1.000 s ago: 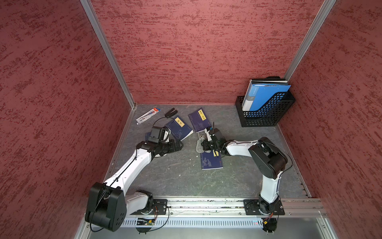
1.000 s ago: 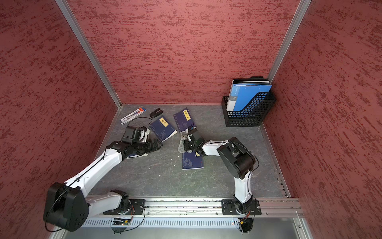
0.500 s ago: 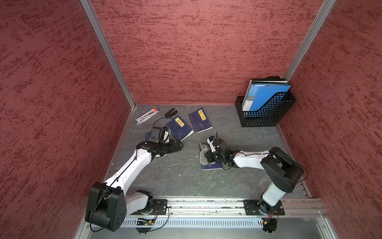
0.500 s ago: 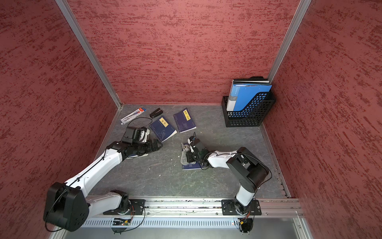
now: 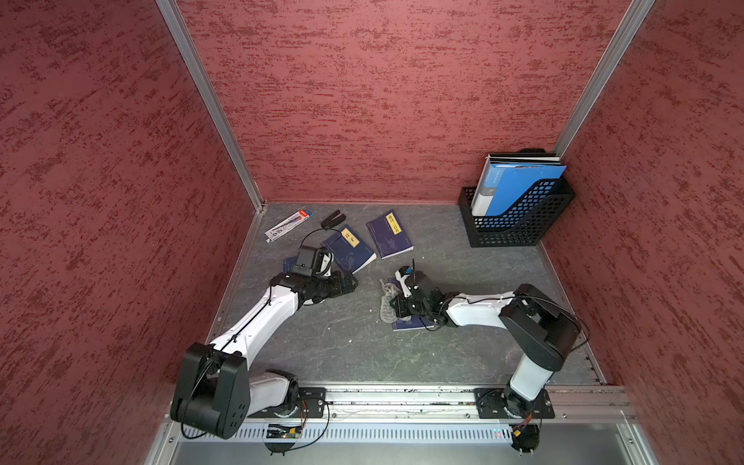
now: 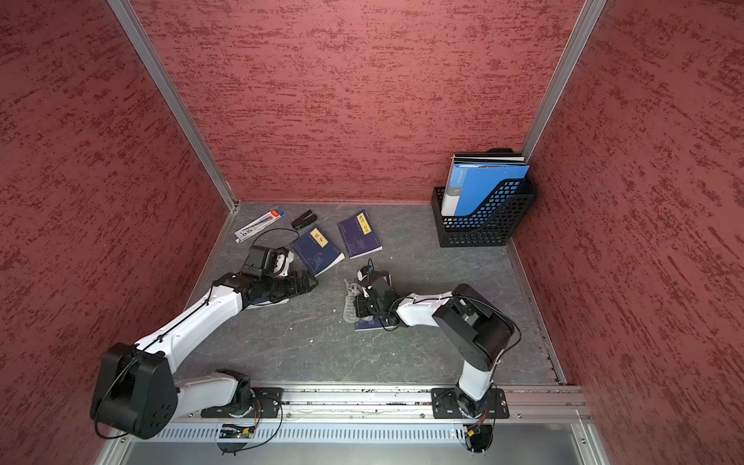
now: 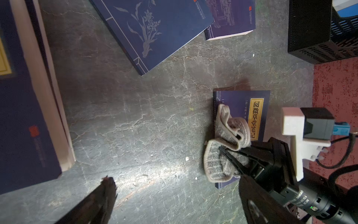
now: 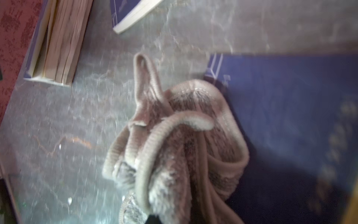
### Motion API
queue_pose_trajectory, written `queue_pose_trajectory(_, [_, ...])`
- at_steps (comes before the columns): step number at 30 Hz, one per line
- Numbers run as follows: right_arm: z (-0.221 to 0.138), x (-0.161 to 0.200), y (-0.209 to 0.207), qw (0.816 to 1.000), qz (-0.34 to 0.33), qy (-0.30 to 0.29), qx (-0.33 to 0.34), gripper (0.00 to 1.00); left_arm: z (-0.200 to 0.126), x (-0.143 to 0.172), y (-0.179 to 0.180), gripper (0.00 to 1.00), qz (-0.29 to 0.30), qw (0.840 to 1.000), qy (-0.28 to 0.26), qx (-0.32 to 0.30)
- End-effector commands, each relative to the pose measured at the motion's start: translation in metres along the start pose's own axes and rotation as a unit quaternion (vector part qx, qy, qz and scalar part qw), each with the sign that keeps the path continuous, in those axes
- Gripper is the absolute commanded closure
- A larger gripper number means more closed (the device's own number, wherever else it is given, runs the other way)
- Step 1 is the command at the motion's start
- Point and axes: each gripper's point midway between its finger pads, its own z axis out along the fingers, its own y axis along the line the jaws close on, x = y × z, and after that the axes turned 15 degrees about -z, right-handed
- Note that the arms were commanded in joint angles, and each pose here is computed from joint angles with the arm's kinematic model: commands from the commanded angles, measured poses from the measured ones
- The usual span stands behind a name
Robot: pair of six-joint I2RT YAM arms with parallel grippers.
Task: Wipe the cover of the book
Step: Wipe the dirt from the cover of the book.
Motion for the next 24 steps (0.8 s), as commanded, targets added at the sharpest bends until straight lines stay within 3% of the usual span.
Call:
queue_pose_trajectory(1, [0.008, 0.084, -0.039, 0.987, 0.002, 0.148, 0.068, 0.92, -0.007, -0.005, -0.007, 0.0, 0.007, 1.0, -0.014, 0.014])
queue_pose_trajectory(14, [-0.049, 0.138, -0.018, 0.986, 0.029, 0.161, 0.023, 0.92, -0.003, -0.006, -0.007, 0.0, 0.014, 1.0, -0.01, 0.009])
queue_pose_trajectory(24, [-0.047, 0.145, -0.003, 0.984, 0.011, 0.175, 0.005, 0.92, 0.002, -0.007, -0.006, 0.0, 0.011, 1.0, -0.004, 0.006])
